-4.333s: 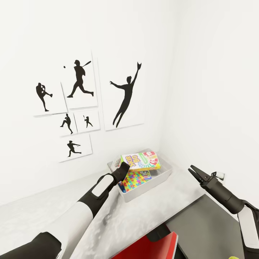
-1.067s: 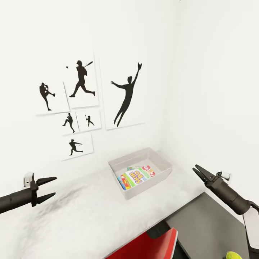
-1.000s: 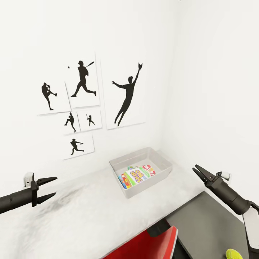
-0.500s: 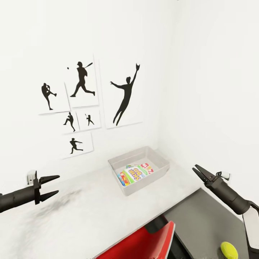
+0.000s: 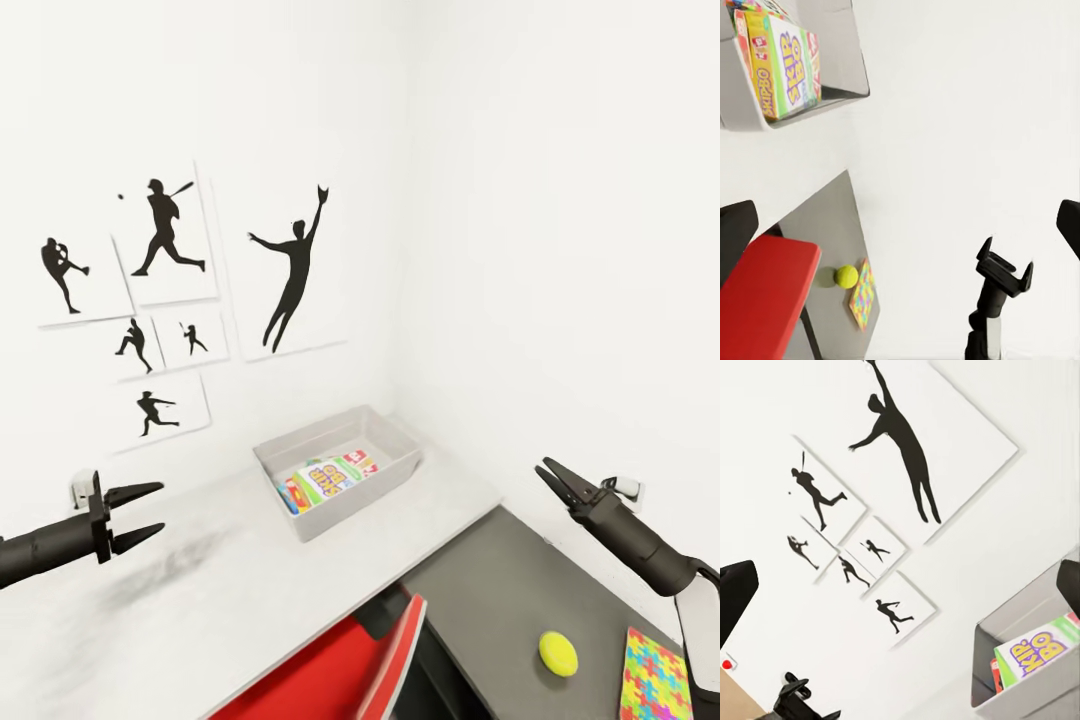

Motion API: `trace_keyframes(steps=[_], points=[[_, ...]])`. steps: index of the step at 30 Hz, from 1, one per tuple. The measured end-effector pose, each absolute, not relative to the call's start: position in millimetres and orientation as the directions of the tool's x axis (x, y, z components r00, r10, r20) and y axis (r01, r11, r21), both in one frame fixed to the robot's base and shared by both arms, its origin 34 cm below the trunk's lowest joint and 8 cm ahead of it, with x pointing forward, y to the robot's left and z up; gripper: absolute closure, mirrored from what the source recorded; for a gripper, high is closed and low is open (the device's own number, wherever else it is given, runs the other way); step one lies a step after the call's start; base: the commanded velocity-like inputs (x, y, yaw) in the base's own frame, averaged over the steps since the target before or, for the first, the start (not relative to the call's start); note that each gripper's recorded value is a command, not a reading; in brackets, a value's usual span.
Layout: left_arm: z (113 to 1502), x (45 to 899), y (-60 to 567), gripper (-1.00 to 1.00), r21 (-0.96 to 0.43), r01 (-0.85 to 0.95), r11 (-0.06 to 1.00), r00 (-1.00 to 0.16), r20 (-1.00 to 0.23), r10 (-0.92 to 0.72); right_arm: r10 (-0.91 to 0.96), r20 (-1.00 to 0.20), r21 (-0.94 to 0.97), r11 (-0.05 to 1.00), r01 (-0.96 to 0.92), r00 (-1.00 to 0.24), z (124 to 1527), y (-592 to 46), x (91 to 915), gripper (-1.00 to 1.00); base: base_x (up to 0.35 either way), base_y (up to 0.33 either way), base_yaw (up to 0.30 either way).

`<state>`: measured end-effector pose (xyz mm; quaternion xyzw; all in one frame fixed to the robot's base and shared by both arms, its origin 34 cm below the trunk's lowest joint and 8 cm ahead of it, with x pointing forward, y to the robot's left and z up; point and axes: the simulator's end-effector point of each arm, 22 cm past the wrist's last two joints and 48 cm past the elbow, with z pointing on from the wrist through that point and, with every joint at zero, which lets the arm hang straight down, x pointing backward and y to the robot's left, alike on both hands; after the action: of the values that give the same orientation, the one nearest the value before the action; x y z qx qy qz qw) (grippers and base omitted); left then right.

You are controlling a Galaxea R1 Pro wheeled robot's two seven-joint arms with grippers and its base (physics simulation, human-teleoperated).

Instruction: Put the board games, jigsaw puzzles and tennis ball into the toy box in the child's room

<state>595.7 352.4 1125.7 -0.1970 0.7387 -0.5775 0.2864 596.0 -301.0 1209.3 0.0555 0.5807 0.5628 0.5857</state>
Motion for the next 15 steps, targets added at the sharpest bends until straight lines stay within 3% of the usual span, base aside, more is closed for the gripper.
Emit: trace_keyframes(steps=[9, 15], points=[[1120.3, 585.7, 346.9, -1.00, -0.917, 0.127, 0.379, -0.781, -0.328, -0.531, 0.721, -0.624, 0.711, 0.365, -0.601, -0.301, 1214.0, -302.4, 594.0, -1.00, -0.003, -0.048, -0.213], [1137.0, 578.8, 334.1, -1.00, -0.894, 0.218, 0.392, -0.786, -0.399, -0.472, 0.720, -0.628, 0.707, 0.367, -0.604, -0.297, 1216.9, -302.5, 592.6, -1.00, 0.000, -0.007, -0.213]])
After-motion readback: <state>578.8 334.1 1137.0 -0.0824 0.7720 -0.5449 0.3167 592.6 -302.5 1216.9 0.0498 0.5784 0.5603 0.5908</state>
